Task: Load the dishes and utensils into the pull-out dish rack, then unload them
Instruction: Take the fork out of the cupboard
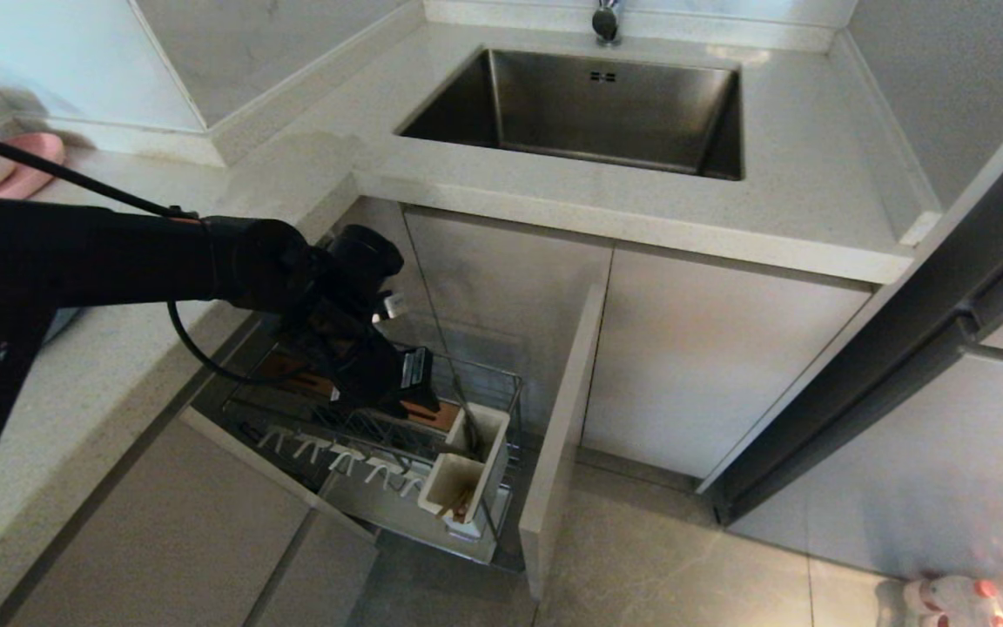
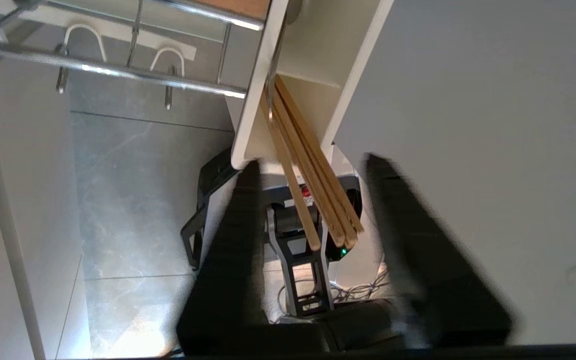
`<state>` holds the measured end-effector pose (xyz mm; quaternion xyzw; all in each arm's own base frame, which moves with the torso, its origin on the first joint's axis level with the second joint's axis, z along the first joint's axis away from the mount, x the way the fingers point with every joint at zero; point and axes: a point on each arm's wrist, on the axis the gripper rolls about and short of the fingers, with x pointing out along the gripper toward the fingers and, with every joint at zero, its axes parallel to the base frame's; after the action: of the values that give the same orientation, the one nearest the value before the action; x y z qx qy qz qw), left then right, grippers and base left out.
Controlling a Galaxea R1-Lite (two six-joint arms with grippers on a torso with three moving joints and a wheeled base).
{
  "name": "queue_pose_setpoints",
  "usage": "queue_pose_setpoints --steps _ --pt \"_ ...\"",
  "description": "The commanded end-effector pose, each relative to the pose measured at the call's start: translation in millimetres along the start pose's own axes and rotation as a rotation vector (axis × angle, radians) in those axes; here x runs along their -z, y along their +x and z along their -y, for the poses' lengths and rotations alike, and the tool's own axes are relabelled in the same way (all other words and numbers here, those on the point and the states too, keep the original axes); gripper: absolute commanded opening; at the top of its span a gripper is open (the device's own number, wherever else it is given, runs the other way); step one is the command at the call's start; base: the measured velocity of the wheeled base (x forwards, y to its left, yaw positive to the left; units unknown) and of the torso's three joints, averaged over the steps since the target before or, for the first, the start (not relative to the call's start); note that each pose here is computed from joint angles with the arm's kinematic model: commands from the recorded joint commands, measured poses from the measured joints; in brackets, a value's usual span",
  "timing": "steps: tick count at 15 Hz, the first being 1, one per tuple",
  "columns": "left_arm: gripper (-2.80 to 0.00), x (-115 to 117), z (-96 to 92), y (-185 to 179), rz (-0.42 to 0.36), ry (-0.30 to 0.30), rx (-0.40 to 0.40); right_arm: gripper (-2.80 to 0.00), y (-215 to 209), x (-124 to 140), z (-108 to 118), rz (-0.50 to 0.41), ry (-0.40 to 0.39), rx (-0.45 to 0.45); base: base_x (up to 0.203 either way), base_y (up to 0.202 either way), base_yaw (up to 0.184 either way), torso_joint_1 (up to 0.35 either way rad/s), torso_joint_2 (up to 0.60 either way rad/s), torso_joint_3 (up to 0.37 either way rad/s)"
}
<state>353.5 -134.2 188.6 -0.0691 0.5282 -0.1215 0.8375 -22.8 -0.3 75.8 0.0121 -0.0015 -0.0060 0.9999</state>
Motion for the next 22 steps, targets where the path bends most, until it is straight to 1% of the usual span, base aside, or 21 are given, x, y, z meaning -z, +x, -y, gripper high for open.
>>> queue_pose_setpoints --steps 1,3,4,6,12,13,16,19,22 --pt "0.0 -2.6 -0.5 8.7 -0.012 -0.004 -0.004 -2.8 0.0 0.0 0.0 0.0 0.0 0.0 0.0 0.0 0.0 0.0 0.0 0.0" --pt "0.0 -10.1 1.0 20.3 0.009 0.004 0.002 -2.8 0.0 0.0 0.0 0.0 0.0 0.0 0.0 0.0 0.0 0.0 0.0 0.0" --pt "0.0 -17.3 3.9 25.8 0.046 0.012 0.0 -2.8 0.1 -0.1 0.0 -0.001 0.0 0.0 0.0 0.0 0.0 0.0 0.0 0.0" --pt "0.0 -25.2 7.2 40.4 0.095 0.022 -0.02 -2.8 0.0 0.0 0.0 0.0 0.0 0.0 0.0 0.0 0.0 0.0 0.0 0.0" --pt "0.0 -36.7 6.1 72.5 0.116 0.019 -0.037 -2.8 0.0 0.0 0.0 0.0 0.0 0.0 0.0 0.0 0.0 0.0 0.0 0.0" --pt "0.0 -37.6 5.9 76.6 0.124 0.007 -0.033 -2.8 0.1 0.0 0.0 0.0 0.0 0.0 0.0 0.0 0.0 0.0 0.0 0.0" --pt "0.0 -39.7 6.2 79.6 0.151 -0.089 -0.024 -2.8 0.1 -0.1 0.0 -0.001 0.0 0.0 0.0 0.0 0.0 0.0 0.0 0.0" --pt "0.0 -39.4 8.6 79.9 0.218 -0.171 -0.05 -2.8 0.0 0.0 0.0 0.0 0.0 0.0 0.0 0.0 0.0 0.0 0.0 0.0" --pt "0.0 -27.1 8.1 83.1 0.234 -0.202 -0.066 -2.8 0.1 -0.1 0.0 -0.001 0.0 0.0 0.0 0.0 0.0 0.0 0.0 0.0"
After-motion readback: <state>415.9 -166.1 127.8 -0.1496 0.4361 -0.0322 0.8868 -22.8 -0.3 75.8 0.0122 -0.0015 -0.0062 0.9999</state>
